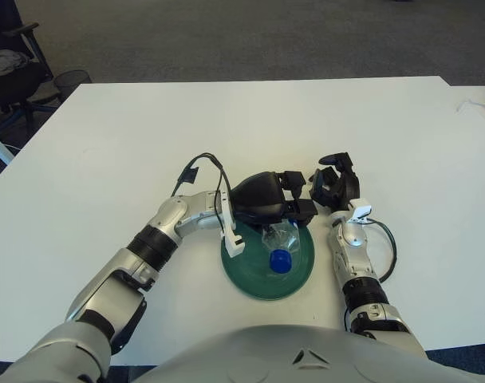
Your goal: Put the bottle into the plate.
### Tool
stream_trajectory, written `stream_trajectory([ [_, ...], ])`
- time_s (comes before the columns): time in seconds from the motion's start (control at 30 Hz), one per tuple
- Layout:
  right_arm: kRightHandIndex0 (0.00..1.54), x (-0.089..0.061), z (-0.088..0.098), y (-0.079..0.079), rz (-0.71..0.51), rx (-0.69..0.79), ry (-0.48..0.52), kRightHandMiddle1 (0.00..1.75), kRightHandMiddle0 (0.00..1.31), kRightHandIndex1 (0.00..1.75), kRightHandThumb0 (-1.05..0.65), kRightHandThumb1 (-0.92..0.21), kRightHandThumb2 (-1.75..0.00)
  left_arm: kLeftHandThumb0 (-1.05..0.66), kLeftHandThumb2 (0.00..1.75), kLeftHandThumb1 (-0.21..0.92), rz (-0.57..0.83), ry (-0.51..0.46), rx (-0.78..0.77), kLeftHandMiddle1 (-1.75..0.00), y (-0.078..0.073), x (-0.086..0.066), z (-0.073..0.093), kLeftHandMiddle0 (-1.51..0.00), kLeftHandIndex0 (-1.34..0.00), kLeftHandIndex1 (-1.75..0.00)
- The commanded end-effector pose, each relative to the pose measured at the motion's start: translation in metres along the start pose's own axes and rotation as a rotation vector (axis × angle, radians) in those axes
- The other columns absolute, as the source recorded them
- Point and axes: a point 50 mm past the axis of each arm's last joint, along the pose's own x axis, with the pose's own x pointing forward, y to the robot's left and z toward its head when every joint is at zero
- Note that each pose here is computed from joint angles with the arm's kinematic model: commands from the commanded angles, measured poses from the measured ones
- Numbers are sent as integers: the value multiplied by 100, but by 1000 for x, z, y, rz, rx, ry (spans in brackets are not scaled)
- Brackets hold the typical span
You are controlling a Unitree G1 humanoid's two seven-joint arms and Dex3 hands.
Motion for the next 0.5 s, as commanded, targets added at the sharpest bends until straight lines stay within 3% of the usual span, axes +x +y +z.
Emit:
stream_trajectory([
  [0.0,49,-13,-21,-9,-32,-15,114,175,23,169,0,-52,-107,-56,156,12,-65,8,-33,-175,1,-1,-3,-128,-77,-175],
  [0.47,47,-12,-21,-8,-30,-31,126,175,22,170,0,-54,-105,-54,152,15,-49,-29,-119,-175,6,1,6,-125,-74,-175],
])
